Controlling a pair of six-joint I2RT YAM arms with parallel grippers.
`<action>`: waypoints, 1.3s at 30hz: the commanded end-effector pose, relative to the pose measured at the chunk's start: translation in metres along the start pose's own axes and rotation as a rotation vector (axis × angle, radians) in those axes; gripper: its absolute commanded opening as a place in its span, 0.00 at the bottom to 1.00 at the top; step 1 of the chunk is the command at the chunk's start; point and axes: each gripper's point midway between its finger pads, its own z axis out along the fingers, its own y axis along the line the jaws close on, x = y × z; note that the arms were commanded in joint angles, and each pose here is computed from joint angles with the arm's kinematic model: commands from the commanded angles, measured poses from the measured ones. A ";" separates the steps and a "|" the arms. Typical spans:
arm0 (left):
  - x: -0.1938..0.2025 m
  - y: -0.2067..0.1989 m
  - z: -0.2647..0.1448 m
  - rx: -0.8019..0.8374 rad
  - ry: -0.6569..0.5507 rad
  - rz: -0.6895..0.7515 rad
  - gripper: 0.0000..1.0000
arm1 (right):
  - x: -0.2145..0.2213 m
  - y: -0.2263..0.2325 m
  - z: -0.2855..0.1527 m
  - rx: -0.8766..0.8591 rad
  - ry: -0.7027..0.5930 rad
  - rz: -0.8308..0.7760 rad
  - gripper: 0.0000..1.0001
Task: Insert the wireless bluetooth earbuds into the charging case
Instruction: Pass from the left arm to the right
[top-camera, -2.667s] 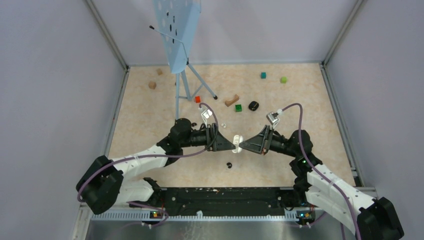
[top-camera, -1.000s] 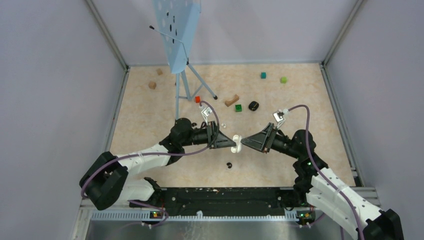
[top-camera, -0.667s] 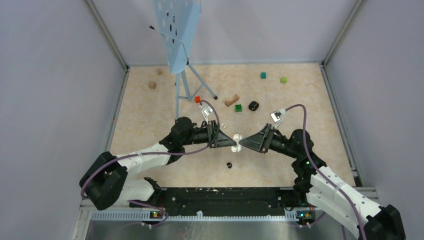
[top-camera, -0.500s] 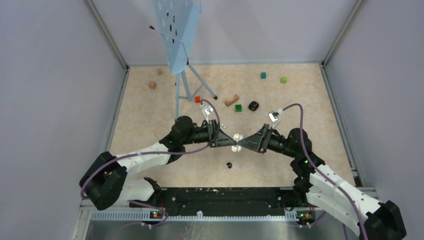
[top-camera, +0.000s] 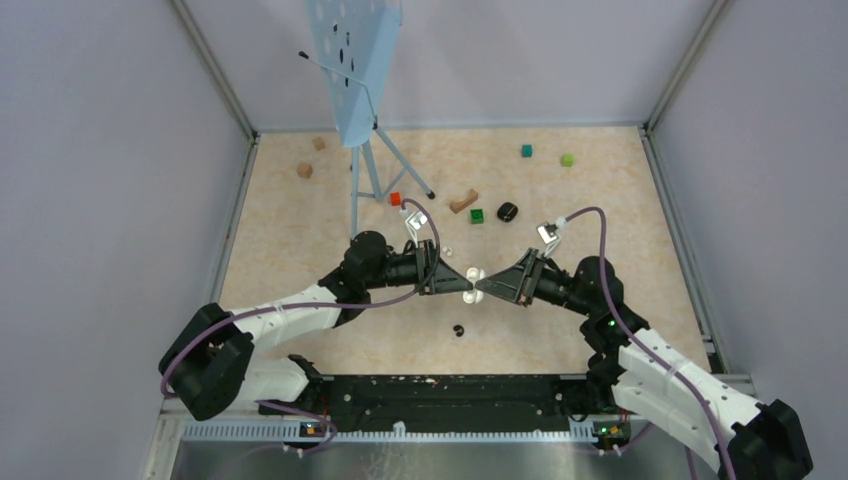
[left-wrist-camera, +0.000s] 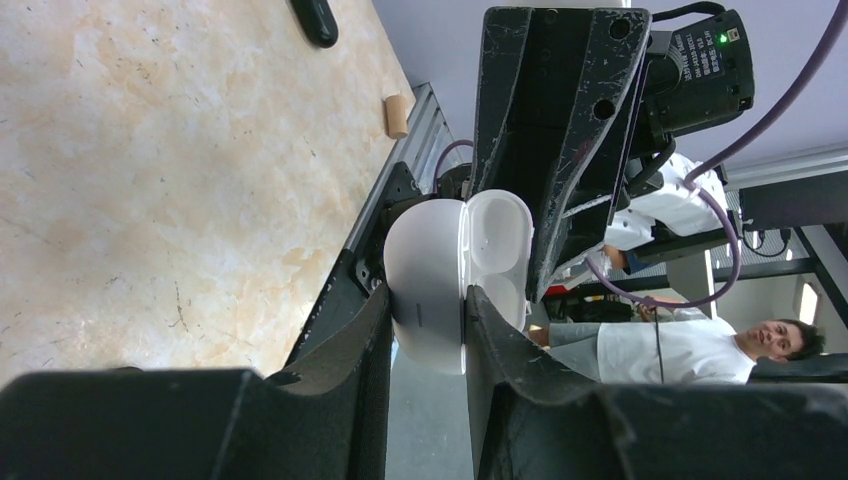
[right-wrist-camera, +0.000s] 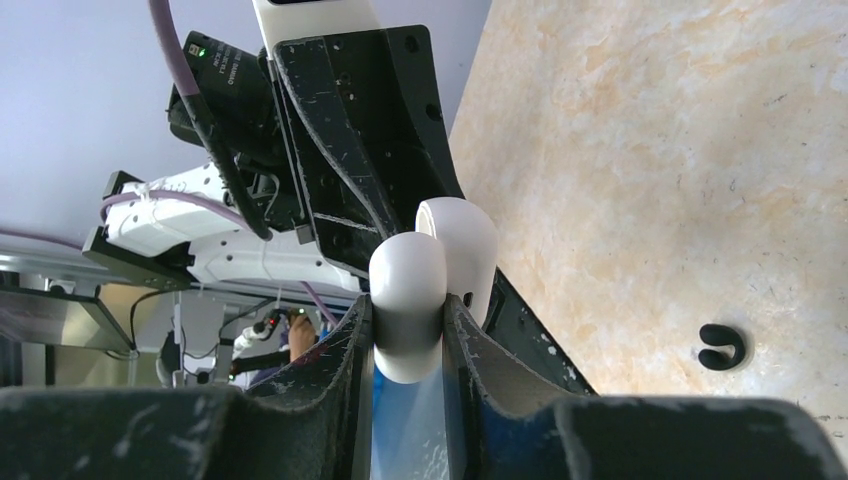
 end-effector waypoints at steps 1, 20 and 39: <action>-0.011 -0.021 0.001 0.058 -0.022 0.063 0.23 | -0.009 0.016 -0.001 -0.052 -0.043 -0.029 0.05; -0.018 -0.019 -0.011 -0.048 -0.054 0.142 0.77 | -0.007 -0.029 -0.015 0.188 -0.090 0.022 0.00; -0.065 0.106 -0.086 -0.936 -0.220 0.253 0.91 | -0.035 -0.078 -0.067 0.571 -0.109 -0.091 0.00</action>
